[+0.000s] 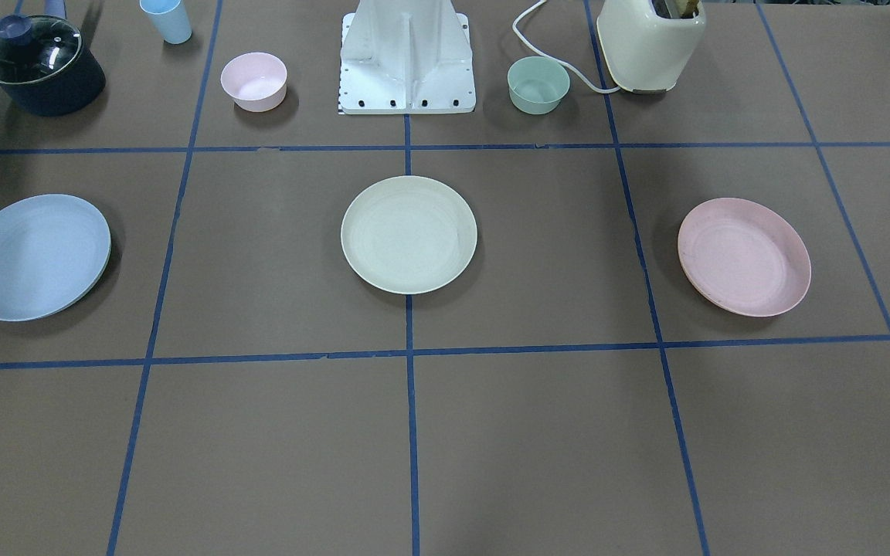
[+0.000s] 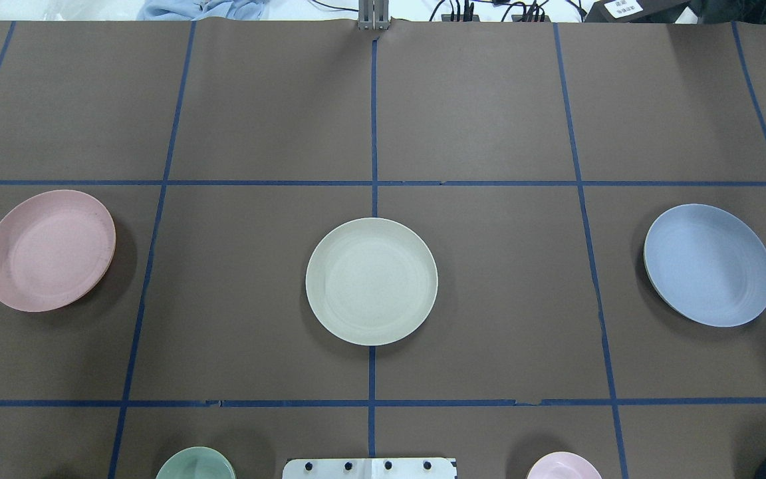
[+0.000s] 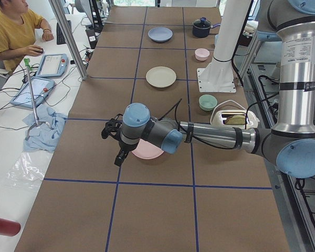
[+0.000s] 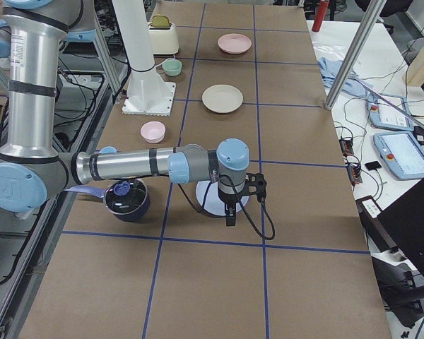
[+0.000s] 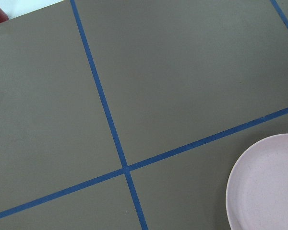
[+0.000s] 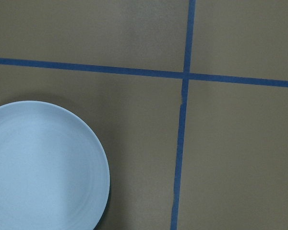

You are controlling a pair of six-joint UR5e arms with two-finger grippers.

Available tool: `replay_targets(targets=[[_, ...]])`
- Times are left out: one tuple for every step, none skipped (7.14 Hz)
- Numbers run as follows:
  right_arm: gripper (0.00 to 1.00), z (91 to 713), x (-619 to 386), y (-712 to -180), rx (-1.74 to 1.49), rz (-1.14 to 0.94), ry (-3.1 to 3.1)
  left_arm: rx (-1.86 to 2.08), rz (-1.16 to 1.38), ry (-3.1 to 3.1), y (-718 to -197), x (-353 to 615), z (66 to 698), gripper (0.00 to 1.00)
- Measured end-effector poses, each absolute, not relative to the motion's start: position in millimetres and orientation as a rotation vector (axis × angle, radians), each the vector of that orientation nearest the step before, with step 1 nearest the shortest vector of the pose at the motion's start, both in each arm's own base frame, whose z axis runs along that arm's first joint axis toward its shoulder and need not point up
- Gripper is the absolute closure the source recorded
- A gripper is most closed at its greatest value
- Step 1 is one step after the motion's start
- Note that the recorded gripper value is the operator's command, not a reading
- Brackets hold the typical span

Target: Stack three plates with pink and blue

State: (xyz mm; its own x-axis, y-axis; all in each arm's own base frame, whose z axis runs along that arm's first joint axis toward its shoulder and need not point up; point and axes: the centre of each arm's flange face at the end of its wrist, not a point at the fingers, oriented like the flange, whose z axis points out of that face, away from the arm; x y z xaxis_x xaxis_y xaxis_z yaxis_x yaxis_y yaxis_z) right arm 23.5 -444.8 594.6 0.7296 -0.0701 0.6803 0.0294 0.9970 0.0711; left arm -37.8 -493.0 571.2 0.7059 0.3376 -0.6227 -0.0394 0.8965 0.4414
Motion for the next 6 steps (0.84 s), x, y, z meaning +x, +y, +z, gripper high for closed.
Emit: replay_targets(targets=[[0.00,594.5,23.5,-444.8,0.057,-0.055,-0.751,0.422,0.220,0.767,-493.3,-37.5,568.5,0.00],[0.00,594.2,23.5,-444.8,0.058,-0.055,-0.751,0.424,0.223,0.774,-493.2,-36.9,565.8,0.00],[0.00,593.4,23.5,-445.0,0.059,-0.056,-0.751,0.423,0.224,0.777,-492.7,-36.7,566.2,0.00],[0.00,591.9,23.5,-445.7,0.062,-0.057,-0.752,0.424,0.227,0.776,-492.6,-36.6,567.2,0.00],[0.00,590.2,23.5,-446.3,0.066,-0.058,-0.752,0.425,0.231,0.775,-492.5,-36.1,568.7,0.00],[0.00,589.3,23.6,-446.6,0.068,-0.059,-0.751,0.423,0.232,0.775,-492.3,-35.6,570.4,0.00]])
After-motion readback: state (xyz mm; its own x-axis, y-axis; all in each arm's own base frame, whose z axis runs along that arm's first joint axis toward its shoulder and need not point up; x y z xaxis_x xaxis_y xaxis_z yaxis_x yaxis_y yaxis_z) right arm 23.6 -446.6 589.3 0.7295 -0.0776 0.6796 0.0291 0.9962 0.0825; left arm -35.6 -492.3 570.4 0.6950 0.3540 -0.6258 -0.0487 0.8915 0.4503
